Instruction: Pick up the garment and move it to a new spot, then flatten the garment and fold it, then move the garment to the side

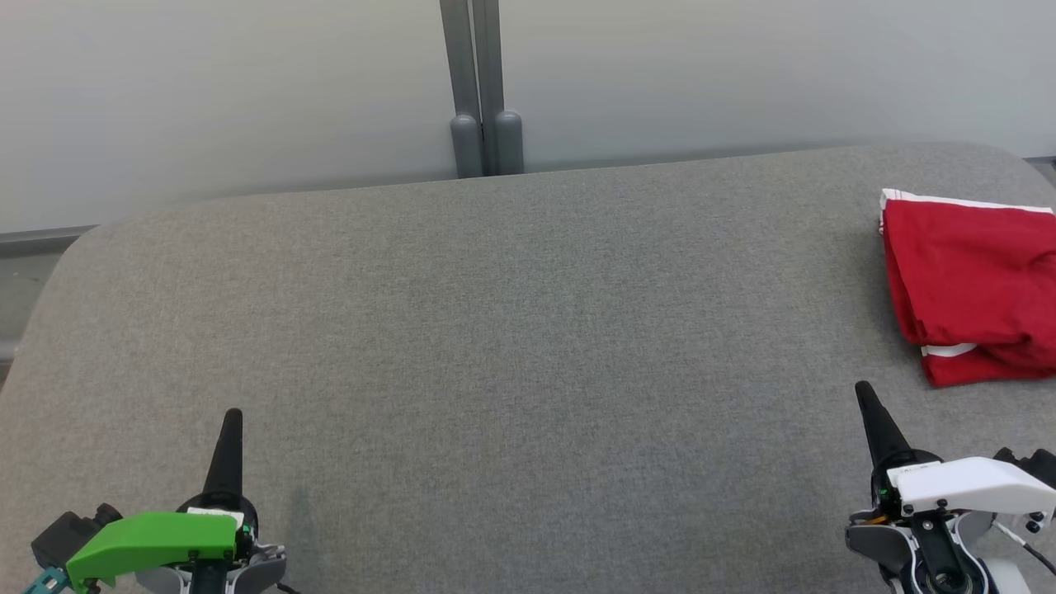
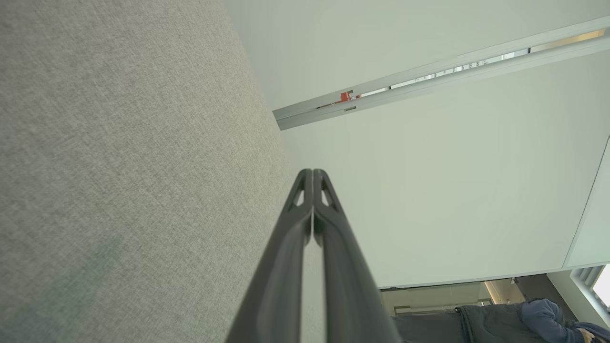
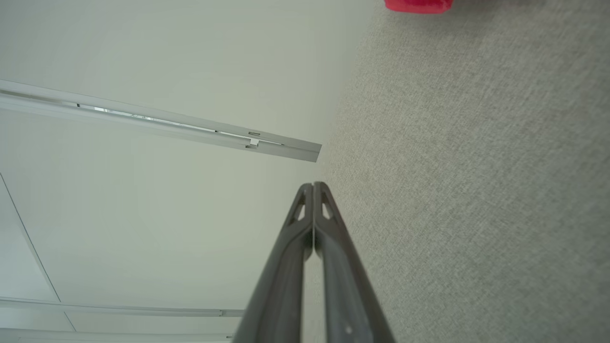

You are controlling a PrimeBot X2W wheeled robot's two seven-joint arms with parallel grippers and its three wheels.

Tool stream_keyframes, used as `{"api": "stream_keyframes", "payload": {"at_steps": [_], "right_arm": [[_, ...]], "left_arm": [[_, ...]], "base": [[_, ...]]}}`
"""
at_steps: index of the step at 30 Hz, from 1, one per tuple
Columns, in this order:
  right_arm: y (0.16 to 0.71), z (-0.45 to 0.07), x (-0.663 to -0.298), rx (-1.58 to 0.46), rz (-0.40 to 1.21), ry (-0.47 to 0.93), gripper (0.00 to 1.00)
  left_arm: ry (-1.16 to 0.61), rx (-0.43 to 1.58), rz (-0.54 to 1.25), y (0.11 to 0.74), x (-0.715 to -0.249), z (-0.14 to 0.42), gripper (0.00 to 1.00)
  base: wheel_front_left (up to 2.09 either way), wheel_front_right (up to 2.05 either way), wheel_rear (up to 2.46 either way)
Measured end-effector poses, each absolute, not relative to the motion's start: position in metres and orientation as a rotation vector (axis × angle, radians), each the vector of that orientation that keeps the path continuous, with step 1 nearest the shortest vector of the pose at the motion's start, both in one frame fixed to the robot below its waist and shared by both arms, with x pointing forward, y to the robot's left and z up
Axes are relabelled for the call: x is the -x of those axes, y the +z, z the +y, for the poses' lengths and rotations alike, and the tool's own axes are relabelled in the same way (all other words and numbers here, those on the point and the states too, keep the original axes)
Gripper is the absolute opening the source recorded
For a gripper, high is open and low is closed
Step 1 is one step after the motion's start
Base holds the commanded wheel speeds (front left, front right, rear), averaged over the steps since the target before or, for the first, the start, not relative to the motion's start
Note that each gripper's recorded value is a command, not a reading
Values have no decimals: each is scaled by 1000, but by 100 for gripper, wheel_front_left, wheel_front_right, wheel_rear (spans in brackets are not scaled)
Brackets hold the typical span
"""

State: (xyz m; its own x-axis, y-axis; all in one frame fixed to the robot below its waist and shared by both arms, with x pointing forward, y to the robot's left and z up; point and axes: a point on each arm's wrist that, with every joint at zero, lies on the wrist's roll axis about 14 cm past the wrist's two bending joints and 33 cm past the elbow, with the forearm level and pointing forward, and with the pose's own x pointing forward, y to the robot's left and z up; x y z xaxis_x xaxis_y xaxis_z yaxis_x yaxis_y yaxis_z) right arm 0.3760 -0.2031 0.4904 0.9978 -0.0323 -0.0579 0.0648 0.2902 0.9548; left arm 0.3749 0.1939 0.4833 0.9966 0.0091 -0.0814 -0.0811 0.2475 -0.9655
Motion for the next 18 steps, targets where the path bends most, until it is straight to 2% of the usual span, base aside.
{"api": "stream_keyframes", "payload": {"at_steps": [18], "right_arm": [[497,-201,-382,-1431,19,-39,0]], "left_arm": [[42,1453,42,492,-381,197,0]], "base": [[0,0,0]]}}
